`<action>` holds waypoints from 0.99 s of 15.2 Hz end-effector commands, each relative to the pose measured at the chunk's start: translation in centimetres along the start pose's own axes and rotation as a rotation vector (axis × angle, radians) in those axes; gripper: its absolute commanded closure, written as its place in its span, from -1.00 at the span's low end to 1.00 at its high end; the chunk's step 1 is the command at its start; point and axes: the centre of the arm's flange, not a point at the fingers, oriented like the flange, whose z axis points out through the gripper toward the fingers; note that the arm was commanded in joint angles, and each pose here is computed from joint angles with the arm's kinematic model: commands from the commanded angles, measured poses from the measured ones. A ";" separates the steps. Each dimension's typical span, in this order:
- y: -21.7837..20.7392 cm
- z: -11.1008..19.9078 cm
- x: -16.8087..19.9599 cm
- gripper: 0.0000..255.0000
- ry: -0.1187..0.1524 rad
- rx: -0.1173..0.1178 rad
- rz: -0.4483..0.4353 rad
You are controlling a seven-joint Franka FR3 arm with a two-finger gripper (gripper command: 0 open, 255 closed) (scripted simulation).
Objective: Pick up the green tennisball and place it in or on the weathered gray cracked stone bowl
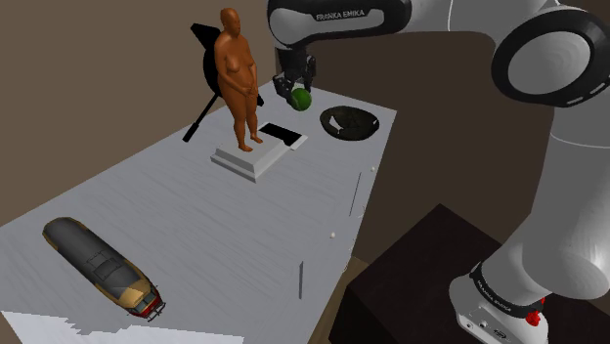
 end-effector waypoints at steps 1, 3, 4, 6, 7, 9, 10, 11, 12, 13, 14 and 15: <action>0.3 -1.0 0.0 1.00 0.000 0.000 0.000; 0.6 -2.1 0.0 1.00 0.000 0.000 0.000; 0.7 -2.6 0.1 1.00 0.000 0.000 0.000; 1.0 -3.6 0.1 1.00 0.000 0.000 0.000; 1.1 -4.1 0.2 1.00 0.000 0.000 0.000; 1.4 -5.1 0.2 1.00 0.000 0.000 0.000; 1.5 -5.7 0.2 1.00 0.000 0.000 0.000; 1.6 -6.2 0.3 1.00 0.000 0.000 0.000; 1.7 -6.5 0.3 1.00 0.000 0.000 0.000; 2.2 -6.5 -0.9 1.00 0.000 0.000 0.000; 2.7 -6.5 -2.2 1.00 0.000 0.000 0.000; 3.2 -6.5 -3.4 1.00 0.000 0.000 0.000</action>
